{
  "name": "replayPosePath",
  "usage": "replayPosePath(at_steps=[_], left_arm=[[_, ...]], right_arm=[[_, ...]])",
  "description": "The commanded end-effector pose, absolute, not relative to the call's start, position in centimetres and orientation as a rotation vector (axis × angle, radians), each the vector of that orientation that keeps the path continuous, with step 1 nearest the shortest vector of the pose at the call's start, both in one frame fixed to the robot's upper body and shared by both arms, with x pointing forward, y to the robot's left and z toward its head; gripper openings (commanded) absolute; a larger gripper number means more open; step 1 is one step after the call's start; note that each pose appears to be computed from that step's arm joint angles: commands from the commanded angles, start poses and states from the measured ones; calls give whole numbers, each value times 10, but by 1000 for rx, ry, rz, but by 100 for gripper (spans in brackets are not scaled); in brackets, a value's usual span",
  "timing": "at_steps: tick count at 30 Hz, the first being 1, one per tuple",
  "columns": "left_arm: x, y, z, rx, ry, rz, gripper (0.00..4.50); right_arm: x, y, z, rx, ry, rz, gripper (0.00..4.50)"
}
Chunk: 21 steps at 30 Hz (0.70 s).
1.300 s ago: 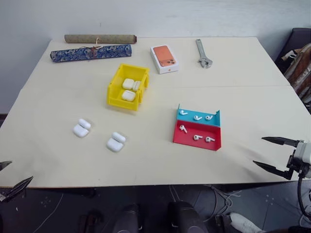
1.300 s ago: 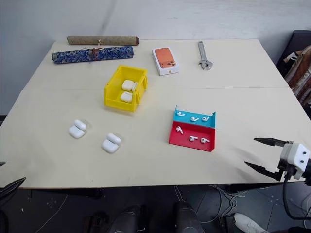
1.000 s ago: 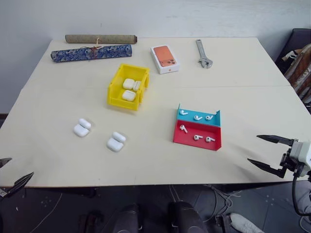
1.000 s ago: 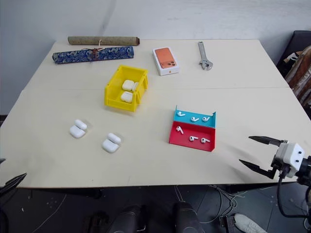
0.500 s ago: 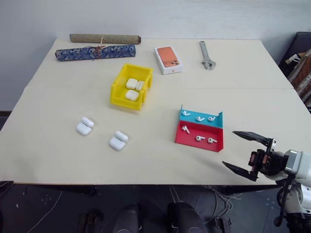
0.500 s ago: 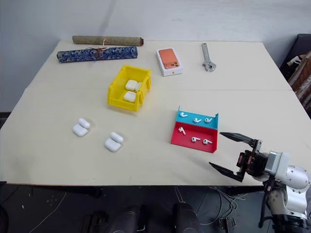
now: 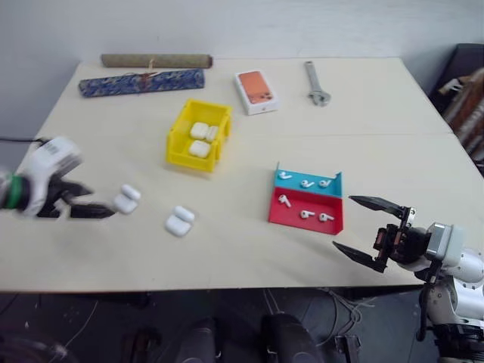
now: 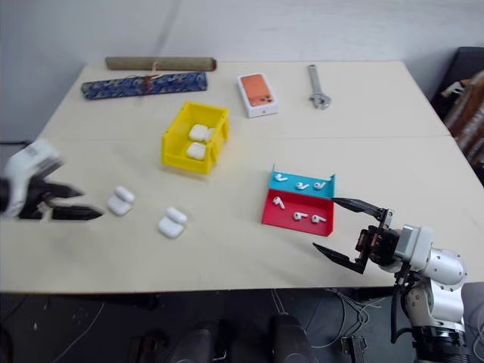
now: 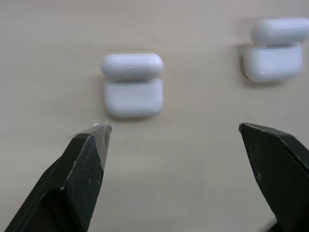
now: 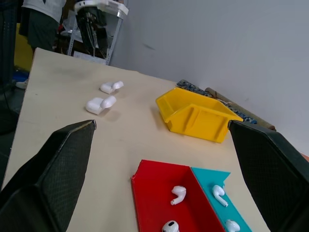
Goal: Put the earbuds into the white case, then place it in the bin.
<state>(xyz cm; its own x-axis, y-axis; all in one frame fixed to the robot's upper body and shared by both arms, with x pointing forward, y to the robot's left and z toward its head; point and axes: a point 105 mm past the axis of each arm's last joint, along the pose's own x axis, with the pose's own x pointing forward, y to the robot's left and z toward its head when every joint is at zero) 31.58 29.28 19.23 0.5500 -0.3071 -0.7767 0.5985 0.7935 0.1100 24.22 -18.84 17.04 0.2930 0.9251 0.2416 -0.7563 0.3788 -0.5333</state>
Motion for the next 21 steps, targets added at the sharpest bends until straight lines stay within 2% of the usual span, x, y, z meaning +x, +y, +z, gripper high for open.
replayPosePath(at_steps=[1,4,11,21], left_arm=[[335,300,194,500,900,-464,449],[344,300,196,516,928,-437,449],[349,295,176,517,992,-449,449],[349,281,161,512,1009,-461,449]], right_arm=[[243,-180,183,-372,-603,1146,450],[241,-178,188,-384,-596,1135,450],[237,-174,197,-390,-581,1113,450],[238,-180,190,-385,-567,1113,450]])
